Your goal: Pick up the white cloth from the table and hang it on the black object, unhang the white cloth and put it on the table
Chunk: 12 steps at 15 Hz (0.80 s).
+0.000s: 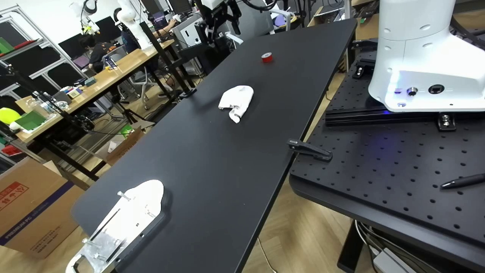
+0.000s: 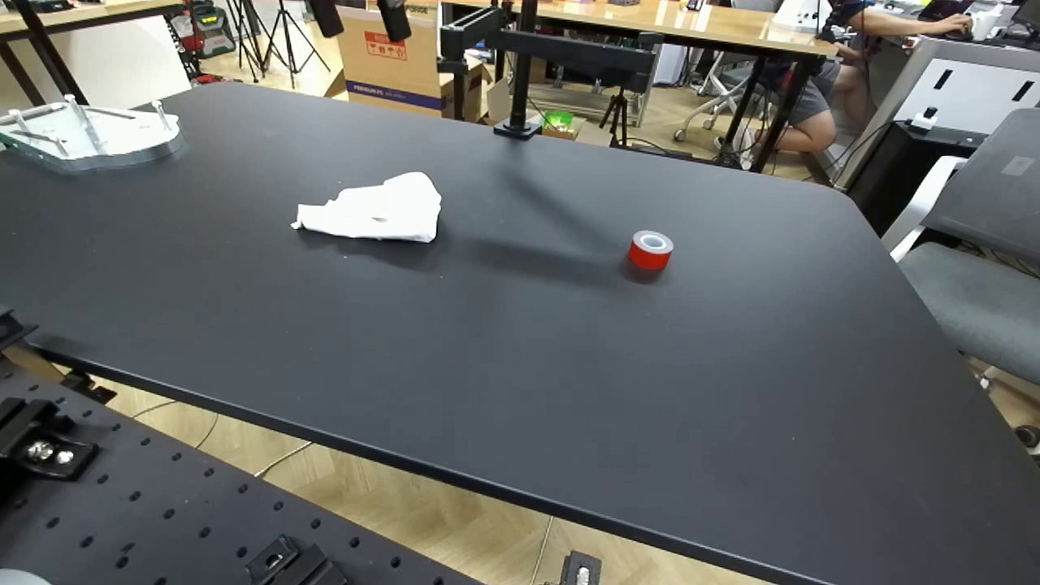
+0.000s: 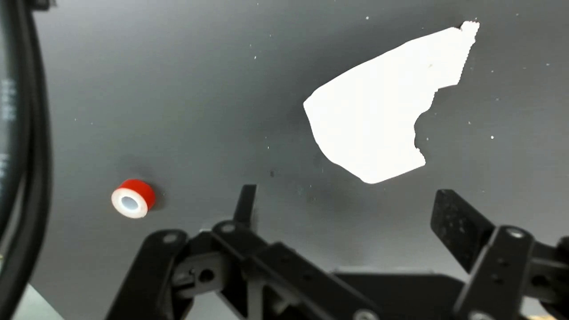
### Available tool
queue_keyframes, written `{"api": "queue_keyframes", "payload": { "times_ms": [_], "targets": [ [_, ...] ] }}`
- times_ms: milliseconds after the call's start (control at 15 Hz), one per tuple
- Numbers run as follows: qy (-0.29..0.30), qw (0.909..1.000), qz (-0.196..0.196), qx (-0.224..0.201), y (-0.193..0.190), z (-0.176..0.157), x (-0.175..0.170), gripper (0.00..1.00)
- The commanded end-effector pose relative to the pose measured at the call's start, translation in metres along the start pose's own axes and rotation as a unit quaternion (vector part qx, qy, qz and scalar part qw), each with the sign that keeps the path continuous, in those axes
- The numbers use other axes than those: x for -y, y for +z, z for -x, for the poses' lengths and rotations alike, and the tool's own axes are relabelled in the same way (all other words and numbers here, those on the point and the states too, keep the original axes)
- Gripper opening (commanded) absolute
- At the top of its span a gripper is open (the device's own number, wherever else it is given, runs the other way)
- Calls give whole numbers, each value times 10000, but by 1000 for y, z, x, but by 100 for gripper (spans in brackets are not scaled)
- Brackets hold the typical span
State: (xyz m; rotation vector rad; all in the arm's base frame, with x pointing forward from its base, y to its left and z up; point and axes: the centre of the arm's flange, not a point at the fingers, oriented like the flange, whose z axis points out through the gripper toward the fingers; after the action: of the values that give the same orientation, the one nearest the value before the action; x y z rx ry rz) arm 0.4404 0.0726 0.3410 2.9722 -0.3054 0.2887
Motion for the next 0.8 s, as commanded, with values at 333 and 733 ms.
{"api": "queue_keyframes", "payload": {
  "times_ms": [333, 733],
  "targets": [
    [476, 9956, 350, 725, 88, -11, 30, 100],
    [355, 9953, 312, 851, 104, -2, 53, 100]
  ]
}}
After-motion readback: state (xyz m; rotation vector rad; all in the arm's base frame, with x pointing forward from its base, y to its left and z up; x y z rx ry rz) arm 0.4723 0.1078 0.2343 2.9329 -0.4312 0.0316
